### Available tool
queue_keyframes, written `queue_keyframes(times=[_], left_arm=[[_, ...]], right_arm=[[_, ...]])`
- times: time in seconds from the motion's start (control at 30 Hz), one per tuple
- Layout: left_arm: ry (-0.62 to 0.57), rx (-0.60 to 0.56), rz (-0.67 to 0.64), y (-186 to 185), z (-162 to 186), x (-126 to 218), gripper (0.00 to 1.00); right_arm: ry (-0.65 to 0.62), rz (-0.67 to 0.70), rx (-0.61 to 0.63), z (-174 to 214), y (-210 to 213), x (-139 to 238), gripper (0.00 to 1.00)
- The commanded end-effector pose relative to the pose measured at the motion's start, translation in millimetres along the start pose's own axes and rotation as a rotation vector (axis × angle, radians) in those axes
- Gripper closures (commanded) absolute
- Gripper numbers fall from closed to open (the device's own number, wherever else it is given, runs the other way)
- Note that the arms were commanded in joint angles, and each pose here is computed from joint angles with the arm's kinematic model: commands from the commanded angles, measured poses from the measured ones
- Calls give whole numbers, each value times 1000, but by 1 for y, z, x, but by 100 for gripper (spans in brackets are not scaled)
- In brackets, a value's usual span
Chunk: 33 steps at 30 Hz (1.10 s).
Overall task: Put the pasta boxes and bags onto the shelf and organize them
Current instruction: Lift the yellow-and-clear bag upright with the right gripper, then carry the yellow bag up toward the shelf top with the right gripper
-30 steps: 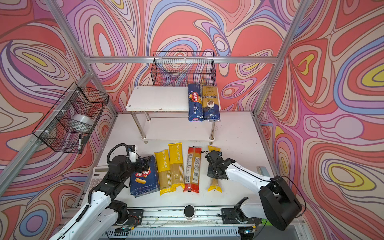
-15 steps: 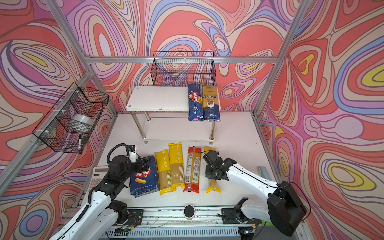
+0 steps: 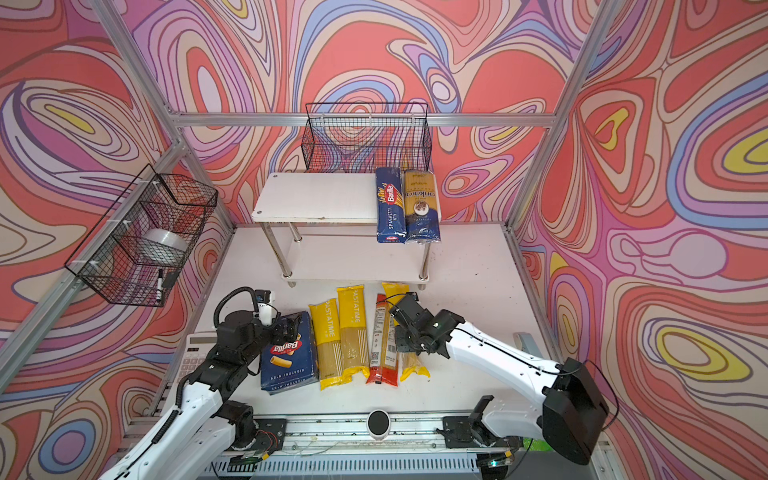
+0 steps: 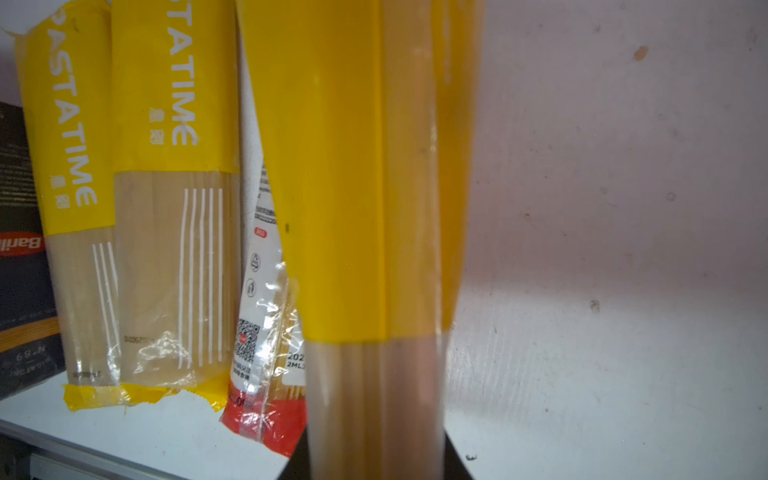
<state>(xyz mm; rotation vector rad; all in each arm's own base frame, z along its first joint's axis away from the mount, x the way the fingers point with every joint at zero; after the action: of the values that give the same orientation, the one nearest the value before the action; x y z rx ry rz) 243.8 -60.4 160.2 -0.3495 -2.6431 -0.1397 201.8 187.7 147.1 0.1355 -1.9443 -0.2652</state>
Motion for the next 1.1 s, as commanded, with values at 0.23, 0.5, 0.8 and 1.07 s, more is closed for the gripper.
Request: queue_keyframes(times=[0.23, 0.5, 0.8, 1.07], left_arm=[[-65, 2, 22, -2, -8, 9, 0], [-61, 0, 30, -4, -7, 8, 0], [-65, 0, 30, -4, -7, 9, 0], [-65, -2, 32, -4, -7, 9, 0]], right_arm=[[-157, -161, 103, -24, 65, 42, 100], [-210, -214, 173, -38, 96, 68, 100], [-264, -297, 211, -55, 133, 89, 100], [-297, -339, 262, -68, 162, 102, 100]])
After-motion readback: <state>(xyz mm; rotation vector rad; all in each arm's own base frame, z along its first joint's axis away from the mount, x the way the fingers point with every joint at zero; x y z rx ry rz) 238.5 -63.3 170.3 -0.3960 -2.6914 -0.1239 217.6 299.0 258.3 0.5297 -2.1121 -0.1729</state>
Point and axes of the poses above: each gripper's point midway between its finger pads, its own x axis back along the fingers, its own y axis along the line the jaws close on, z = x × y, the point moved 4 cm from there along x, back along the fingers, and after that the axes turned 10 degrees about -x, right-handed, at the moved point
